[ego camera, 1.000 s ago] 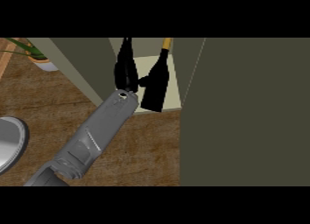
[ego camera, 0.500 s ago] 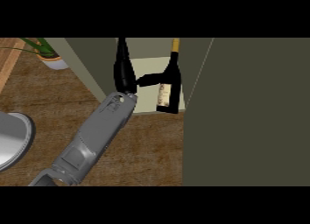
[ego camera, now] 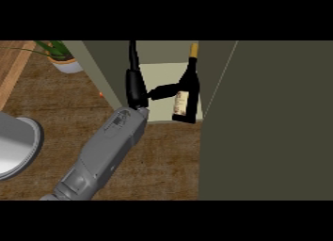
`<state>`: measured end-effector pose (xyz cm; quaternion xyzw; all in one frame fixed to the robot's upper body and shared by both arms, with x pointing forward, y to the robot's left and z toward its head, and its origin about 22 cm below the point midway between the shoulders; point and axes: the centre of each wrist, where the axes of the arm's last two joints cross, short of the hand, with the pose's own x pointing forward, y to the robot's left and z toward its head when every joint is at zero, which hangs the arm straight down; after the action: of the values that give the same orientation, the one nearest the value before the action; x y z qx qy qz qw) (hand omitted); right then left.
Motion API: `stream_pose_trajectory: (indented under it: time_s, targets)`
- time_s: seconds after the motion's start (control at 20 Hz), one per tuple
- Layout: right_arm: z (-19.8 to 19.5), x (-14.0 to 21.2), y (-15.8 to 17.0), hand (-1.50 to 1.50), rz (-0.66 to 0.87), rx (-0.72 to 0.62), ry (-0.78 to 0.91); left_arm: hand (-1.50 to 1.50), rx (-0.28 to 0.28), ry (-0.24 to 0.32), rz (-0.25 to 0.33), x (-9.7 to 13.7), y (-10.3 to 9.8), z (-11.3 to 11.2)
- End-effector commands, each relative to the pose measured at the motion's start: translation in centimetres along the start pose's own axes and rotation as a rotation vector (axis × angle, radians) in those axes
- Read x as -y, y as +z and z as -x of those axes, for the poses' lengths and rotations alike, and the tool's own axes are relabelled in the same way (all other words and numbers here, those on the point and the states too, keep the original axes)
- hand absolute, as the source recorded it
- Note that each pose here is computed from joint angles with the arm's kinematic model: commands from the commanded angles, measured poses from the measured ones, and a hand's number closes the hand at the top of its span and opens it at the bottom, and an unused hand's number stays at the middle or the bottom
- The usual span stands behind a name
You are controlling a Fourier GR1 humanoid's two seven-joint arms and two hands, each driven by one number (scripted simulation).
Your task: Pick up the wine, place it into the cabinet and close the cabinet
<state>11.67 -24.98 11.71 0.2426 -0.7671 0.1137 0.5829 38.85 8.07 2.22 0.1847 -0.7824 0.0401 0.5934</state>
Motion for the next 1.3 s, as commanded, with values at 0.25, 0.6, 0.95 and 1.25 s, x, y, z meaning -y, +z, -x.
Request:
stream_pose_trajectory:
  time_s: [0.25, 0.6, 0.95, 1.25]
  targets:
    - [-3.1, -1.7, 0.3, -1.50, 0.021, 0.042, 0.084, -1.50, 0.054, 0.108, 0.119, -0.2, 2.9, -0.7]
    - [-3.5, -1.0, 0.6, -1.50, 0.059, 0.037, 0.079, -1.50, 0.015, 0.260, 0.177, -1.2, 7.6, -2.9]
    - [-3.5, -1.0, -0.6, -1.50, 0.049, 0.027, 0.128, -1.50, 0.029, 0.263, 0.246, -6.6, 9.4, -3.7]
    - [-4.1, -1.4, 0.6, -1.50, 0.037, 0.004, 0.134, -1.50, 0.037, 0.250, 0.237, -12.0, 10.8, -4.9]
